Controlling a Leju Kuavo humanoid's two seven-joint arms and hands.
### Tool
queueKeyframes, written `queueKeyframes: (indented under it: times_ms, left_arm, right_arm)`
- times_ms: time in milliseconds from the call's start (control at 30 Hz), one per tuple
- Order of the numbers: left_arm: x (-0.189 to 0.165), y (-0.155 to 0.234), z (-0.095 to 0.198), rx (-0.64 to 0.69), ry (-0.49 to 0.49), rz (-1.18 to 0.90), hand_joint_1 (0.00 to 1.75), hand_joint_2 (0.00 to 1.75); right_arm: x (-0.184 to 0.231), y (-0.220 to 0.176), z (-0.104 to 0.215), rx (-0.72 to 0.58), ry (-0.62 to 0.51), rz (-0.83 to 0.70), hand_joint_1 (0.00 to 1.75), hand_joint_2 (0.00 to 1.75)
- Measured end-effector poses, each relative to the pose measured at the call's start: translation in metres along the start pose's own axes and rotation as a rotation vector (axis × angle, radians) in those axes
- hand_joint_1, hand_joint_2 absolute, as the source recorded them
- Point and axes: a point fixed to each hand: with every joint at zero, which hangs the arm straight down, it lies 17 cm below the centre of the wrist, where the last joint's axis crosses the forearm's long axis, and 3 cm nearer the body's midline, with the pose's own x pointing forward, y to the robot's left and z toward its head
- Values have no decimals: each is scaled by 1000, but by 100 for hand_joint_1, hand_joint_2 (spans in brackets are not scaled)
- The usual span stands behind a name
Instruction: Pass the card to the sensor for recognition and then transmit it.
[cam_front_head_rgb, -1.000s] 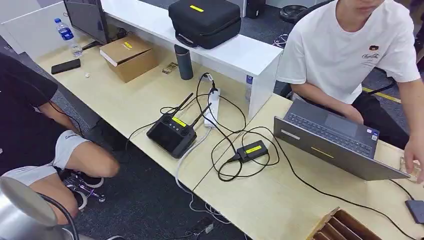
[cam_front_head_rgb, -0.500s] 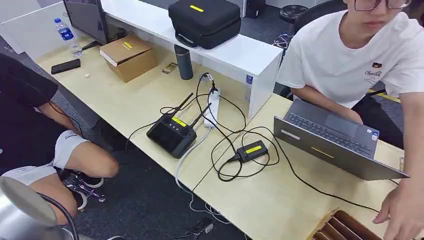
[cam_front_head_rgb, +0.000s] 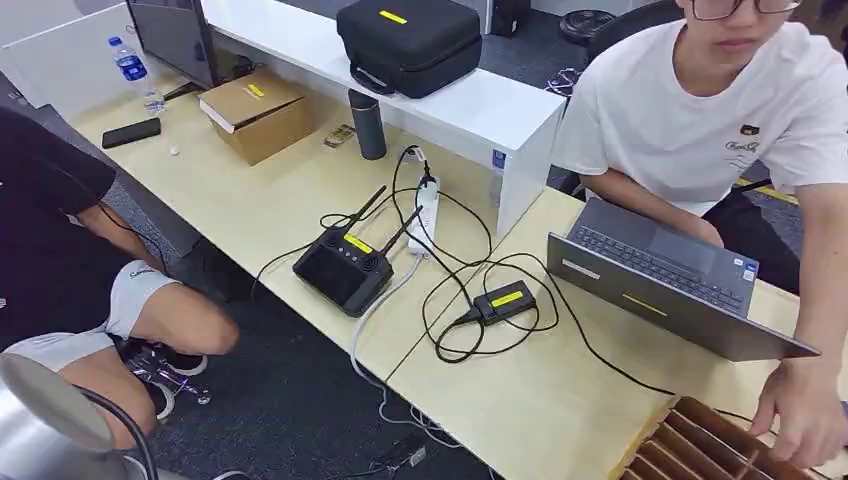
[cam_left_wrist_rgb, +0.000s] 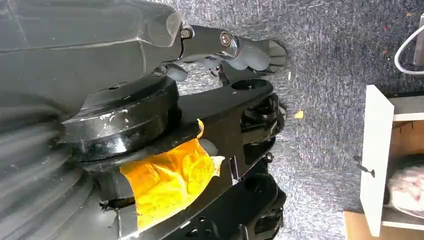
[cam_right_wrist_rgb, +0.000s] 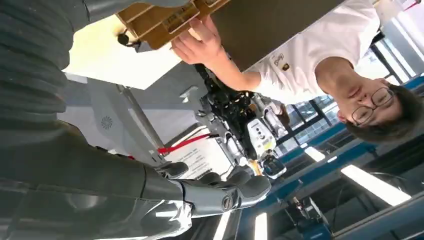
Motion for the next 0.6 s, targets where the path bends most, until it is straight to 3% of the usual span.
queueKeyframes:
  times_ms: [400,600]
  left_arm:
    - [-1,0,0,-1,6,-6,0,175]
    - [-4,-2,0,-7,18,-20,0,175]
  right_arm:
    - [-3,20,5,59,25,-31,0,175]
    - [-12,59,15,143,55,-60,0,175]
